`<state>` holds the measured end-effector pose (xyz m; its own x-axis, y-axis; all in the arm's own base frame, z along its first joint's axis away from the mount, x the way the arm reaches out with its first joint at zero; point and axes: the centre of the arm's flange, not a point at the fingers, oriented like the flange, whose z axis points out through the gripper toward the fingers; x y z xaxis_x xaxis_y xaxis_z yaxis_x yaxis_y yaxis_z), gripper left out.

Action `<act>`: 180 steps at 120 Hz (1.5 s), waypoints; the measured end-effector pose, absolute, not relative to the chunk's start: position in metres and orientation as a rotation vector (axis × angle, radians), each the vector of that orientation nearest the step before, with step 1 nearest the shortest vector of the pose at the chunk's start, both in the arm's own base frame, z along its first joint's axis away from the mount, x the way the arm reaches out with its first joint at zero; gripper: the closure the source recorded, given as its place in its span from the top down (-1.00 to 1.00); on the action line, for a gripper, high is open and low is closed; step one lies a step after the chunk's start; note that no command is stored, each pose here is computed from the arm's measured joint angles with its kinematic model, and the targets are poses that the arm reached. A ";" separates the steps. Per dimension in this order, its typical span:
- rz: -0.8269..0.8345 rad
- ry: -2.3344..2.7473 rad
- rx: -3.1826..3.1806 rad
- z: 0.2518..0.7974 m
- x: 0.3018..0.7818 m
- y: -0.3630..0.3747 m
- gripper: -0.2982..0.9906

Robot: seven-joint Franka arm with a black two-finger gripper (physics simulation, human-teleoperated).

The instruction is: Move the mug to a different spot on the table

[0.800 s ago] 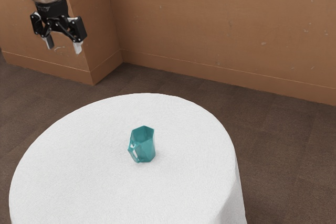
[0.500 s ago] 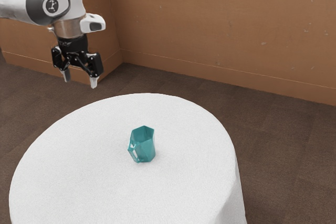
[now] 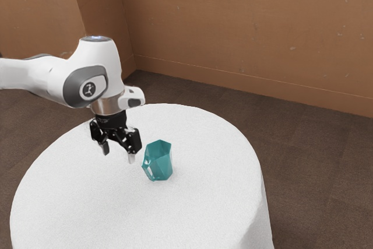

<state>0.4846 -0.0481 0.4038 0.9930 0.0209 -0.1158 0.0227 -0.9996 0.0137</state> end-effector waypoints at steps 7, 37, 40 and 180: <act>-0.182 0.030 3.110 0.391 0.489 -0.053 0.48; -0.177 -0.116 3.119 0.352 0.499 -0.084 0.47; -0.177 -0.134 3.122 0.349 0.500 -0.087 0.47; -0.027 -0.264 3.118 0.311 0.534 -0.068 0.49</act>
<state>0.5342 -0.0682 0.3110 0.9856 -0.1681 -0.0161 -0.1679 -0.9857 0.0136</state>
